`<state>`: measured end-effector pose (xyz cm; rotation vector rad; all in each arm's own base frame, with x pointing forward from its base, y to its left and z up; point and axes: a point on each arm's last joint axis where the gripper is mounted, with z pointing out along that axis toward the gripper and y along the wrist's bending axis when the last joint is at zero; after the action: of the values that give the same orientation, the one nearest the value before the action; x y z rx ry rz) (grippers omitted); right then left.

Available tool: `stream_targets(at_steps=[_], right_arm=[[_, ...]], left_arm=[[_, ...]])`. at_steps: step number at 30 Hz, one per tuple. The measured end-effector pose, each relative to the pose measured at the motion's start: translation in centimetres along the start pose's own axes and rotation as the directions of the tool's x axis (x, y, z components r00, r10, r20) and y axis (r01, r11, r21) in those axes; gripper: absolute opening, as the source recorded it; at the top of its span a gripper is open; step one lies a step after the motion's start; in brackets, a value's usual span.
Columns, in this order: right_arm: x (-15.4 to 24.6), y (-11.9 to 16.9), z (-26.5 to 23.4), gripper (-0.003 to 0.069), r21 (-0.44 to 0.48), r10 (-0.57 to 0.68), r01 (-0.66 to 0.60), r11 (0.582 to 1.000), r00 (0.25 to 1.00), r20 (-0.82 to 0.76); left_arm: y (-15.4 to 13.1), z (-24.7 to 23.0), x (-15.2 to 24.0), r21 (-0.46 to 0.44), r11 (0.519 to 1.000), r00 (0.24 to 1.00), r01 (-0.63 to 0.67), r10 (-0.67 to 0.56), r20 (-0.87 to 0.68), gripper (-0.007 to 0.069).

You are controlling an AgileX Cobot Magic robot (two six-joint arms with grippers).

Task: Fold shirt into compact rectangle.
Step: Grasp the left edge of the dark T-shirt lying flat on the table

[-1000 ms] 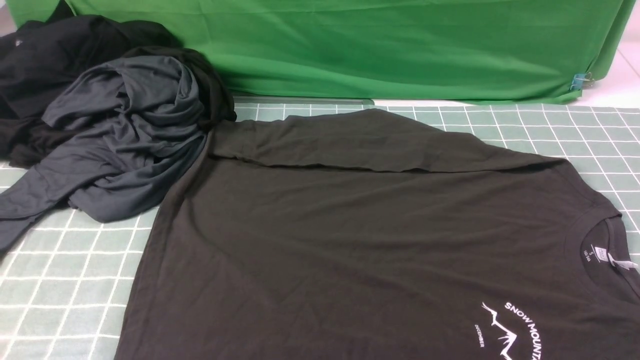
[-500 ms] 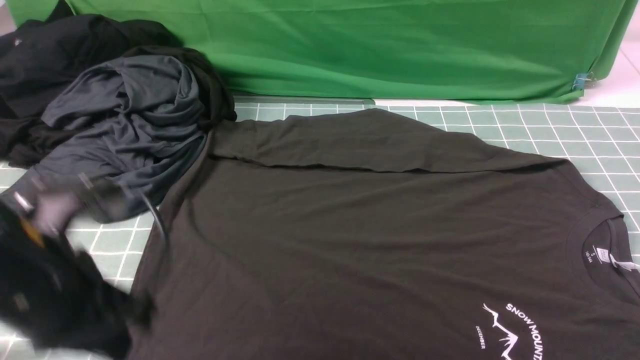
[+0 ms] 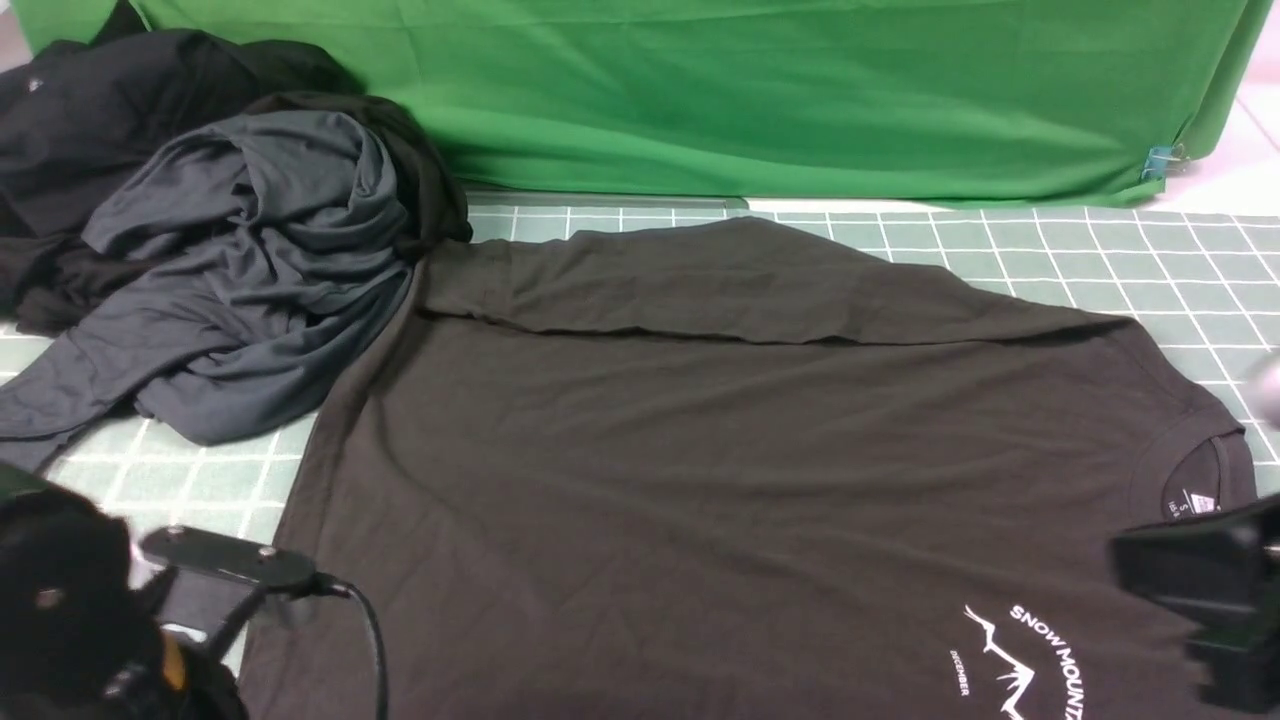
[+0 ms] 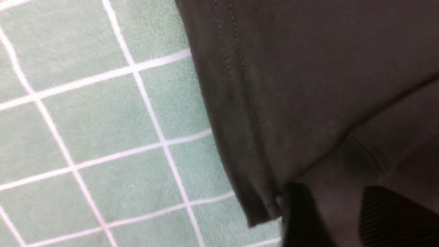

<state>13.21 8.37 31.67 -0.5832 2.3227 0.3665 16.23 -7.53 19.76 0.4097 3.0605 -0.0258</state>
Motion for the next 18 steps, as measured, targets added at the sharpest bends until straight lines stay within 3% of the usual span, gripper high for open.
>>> stream_targets(at_steps=[1, 4, 9, 15, 18], right_arm=[[-0.2, 0.4, 0.7, 0.001, -0.018, -0.019, 0.019, 1.0, 1.0, 0.005], [-0.2, 0.7, 1.2, 0.001, -0.034, -0.035, 0.036, 0.999, 0.999, 0.014], [-0.3, 1.0, 1.5, 0.001, -0.043, -0.042, 0.044, 0.998, 0.998, 0.041], [-0.4, 1.0, 1.5, 0.0013, -0.042, -0.042, 0.044, 0.998, 0.998, 0.05], [-0.4, 1.0, 1.5, 0.0017, -0.042, -0.041, 0.044, 0.998, 0.997, 0.058]], left_arm=[[-0.1, 0.9, -0.5, -0.005, 1.0, 1.0, 0.001, -0.001, -0.027, 0.0372], [-0.3, 2.0, -0.9, -0.001, 1.0, 0.998, 0.009, -0.009, -0.065, 0.0426], [-0.4, 3.6, -1.1, -0.005, 1.0, 0.989, 0.02, -0.02, -0.149, 0.0437], [-0.7, 4.2, -0.9, 0.016, 0.998, 0.974, 0.056, -0.051, -0.22, 0.0314], [-0.9, 4.2, -0.7, 0.031, 0.997, 0.968, 0.077, -0.067, -0.242, 0.0156]])
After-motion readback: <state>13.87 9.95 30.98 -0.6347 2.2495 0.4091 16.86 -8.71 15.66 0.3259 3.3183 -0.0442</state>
